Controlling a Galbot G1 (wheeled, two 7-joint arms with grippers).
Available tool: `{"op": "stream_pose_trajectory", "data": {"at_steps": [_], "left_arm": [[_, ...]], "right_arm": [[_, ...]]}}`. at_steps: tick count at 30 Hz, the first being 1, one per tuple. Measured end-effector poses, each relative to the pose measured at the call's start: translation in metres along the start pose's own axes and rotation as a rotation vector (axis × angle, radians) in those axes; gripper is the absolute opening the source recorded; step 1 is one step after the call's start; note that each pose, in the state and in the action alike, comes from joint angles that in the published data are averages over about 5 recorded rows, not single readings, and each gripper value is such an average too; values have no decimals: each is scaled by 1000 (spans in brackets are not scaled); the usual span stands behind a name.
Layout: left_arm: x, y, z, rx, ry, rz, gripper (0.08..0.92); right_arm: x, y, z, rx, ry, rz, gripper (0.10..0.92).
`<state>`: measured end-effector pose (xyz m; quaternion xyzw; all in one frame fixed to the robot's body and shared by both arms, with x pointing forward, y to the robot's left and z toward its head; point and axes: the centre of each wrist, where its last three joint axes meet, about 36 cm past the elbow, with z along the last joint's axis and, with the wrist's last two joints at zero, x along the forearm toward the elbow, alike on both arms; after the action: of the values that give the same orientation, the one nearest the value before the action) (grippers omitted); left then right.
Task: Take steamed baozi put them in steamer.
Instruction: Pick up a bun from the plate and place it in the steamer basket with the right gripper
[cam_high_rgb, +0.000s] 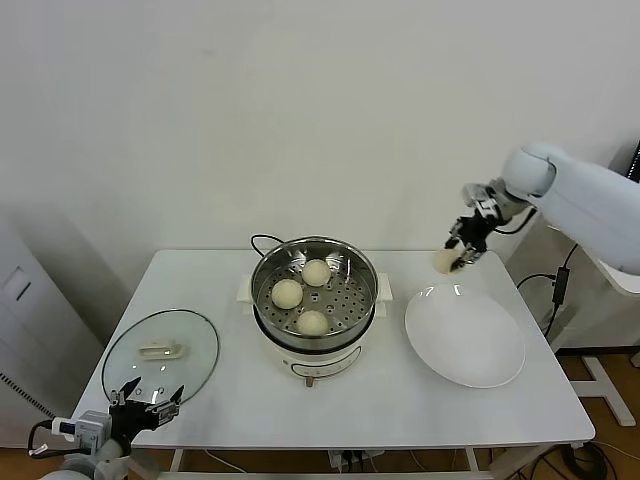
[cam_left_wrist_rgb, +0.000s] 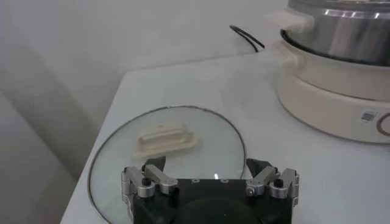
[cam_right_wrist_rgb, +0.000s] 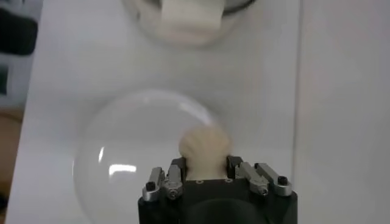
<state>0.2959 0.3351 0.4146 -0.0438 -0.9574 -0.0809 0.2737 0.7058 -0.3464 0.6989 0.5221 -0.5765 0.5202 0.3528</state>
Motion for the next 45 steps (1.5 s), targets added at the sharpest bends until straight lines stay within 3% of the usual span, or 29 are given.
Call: {"op": "stream_pose_trajectory", "data": {"at_steps": [6, 24, 45], "left_arm": [[1, 0, 0, 0, -2, 0, 823], [1, 0, -1, -2, -6, 2, 823], [1, 1, 1, 3, -6, -3, 823]], "right_arm": [[7, -6, -46, -33, -38, -8, 498], [-44, -3, -157, -116, -79, -42, 501], [-129, 20, -189, -150, -9, -49, 501]]}}
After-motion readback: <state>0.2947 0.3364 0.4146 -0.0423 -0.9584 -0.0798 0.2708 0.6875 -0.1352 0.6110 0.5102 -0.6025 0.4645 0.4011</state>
